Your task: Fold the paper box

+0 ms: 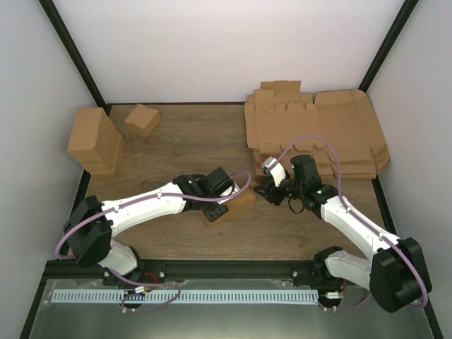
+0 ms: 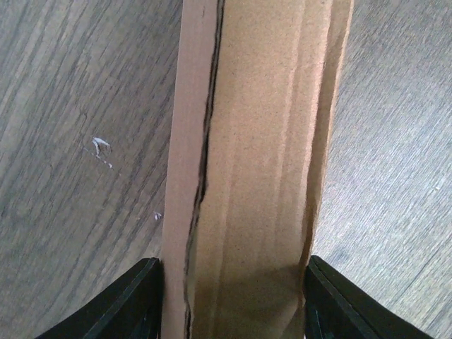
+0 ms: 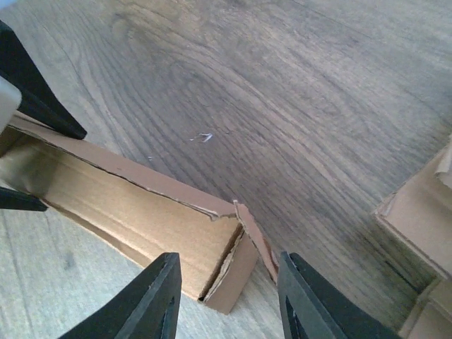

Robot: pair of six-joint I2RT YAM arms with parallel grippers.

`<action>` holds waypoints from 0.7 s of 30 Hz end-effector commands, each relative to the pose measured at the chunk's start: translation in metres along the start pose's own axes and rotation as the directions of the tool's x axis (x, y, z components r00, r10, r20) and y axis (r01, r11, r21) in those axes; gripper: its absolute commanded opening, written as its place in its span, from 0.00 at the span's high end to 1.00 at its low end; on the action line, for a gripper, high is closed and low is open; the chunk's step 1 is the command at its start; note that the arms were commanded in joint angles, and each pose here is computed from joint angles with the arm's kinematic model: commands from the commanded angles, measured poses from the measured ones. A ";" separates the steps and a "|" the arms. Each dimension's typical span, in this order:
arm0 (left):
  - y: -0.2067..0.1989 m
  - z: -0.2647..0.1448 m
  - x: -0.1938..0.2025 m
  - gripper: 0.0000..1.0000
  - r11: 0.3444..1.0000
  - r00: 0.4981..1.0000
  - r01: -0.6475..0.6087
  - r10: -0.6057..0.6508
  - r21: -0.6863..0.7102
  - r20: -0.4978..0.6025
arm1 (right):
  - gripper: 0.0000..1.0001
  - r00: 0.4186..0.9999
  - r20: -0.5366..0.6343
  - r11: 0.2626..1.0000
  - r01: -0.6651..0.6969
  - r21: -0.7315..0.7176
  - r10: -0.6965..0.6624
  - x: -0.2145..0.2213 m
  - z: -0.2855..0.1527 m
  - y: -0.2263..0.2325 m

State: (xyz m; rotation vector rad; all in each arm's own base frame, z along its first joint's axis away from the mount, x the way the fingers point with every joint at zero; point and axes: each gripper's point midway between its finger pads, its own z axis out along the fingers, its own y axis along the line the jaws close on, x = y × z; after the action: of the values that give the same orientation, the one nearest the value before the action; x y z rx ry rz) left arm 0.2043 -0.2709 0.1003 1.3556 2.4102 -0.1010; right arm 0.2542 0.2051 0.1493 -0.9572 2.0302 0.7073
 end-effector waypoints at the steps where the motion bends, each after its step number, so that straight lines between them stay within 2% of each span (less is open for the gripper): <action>1: -0.004 0.005 -0.003 0.47 1.000 1.000 0.010 -0.010 0.023 0.014 | 0.61 0.995 0.048 0.993 0.077 0.084 -0.082 -0.024 -0.004 -0.012; 4: -0.005 0.006 -0.003 0.47 1.000 1.000 0.008 -0.008 0.028 0.014 | 0.65 0.997 0.027 0.994 0.070 0.081 -0.072 -0.021 0.001 -0.014; 13: -0.005 0.008 -0.002 0.47 1.000 1.000 0.003 -0.003 0.028 0.004 | 0.68 0.998 -0.010 0.995 0.057 0.084 -0.057 -0.015 0.010 -0.020; 21: -0.002 0.008 -0.001 0.47 1.000 1.000 0.003 -0.003 0.014 -0.005 | 0.74 0.998 -0.058 0.998 0.032 0.051 -0.029 -0.008 0.023 -0.006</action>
State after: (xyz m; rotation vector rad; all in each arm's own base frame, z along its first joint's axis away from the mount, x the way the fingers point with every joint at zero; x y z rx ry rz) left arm 0.2047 -0.2762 0.0974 1.3558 2.4059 -0.1265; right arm 0.2646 0.2113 0.1249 -0.9988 2.0930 0.6159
